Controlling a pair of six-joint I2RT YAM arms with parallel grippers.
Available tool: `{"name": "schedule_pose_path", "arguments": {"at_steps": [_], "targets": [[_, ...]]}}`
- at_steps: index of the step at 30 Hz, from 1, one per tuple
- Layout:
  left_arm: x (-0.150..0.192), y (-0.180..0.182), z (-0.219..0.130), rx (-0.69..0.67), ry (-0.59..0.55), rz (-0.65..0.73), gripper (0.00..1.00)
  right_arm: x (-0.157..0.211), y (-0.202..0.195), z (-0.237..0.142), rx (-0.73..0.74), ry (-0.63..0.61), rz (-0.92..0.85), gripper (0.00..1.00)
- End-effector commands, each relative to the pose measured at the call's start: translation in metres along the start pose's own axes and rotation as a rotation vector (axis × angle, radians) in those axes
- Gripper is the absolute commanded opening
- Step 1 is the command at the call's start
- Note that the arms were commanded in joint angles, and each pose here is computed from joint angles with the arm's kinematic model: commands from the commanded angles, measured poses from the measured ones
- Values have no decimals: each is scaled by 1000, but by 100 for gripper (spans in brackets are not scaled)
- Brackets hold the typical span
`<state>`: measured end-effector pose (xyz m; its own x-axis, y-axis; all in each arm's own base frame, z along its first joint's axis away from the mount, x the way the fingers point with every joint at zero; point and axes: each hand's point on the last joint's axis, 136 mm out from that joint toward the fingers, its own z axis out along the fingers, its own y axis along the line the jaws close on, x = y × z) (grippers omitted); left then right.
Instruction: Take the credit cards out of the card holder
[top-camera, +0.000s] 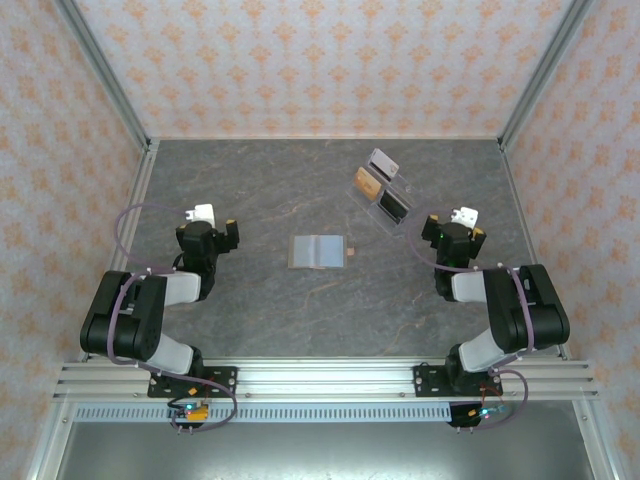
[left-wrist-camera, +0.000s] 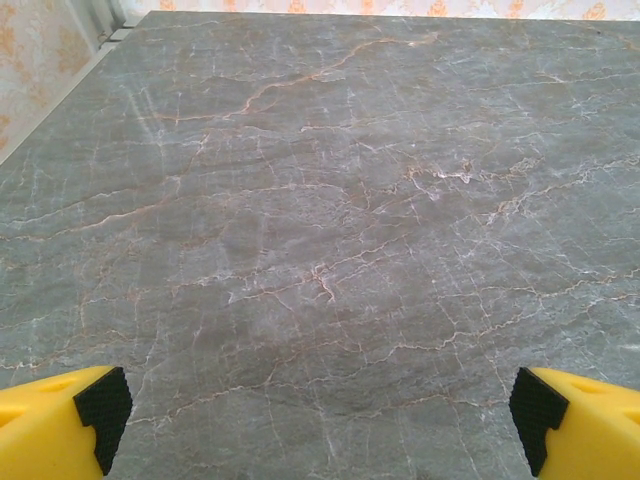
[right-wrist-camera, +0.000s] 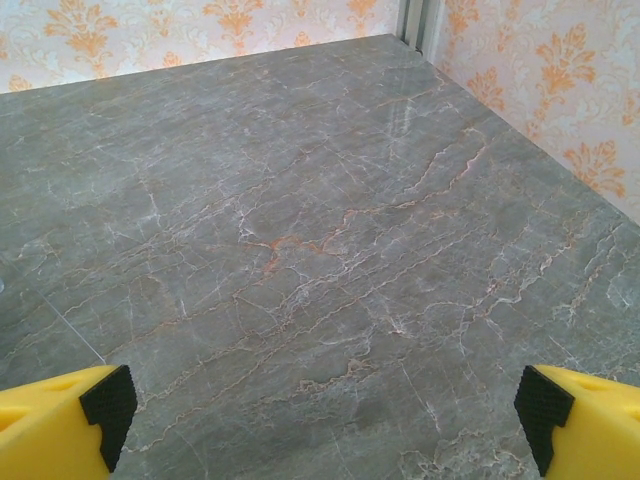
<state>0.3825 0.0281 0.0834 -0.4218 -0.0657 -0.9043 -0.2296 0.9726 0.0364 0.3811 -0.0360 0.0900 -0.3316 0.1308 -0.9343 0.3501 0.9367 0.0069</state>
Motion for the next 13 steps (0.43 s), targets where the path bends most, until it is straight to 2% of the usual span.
{"name": "schedule_pose_path", "arguments": {"at_steps": [1,13], "targets": [[-16,0,3,-16,-44,15,100,-7,-2,3,22,-10,21,99],[-14,-1,4,-13,-38,19,100,-6,-2,3,21,-10,21,99]]}}
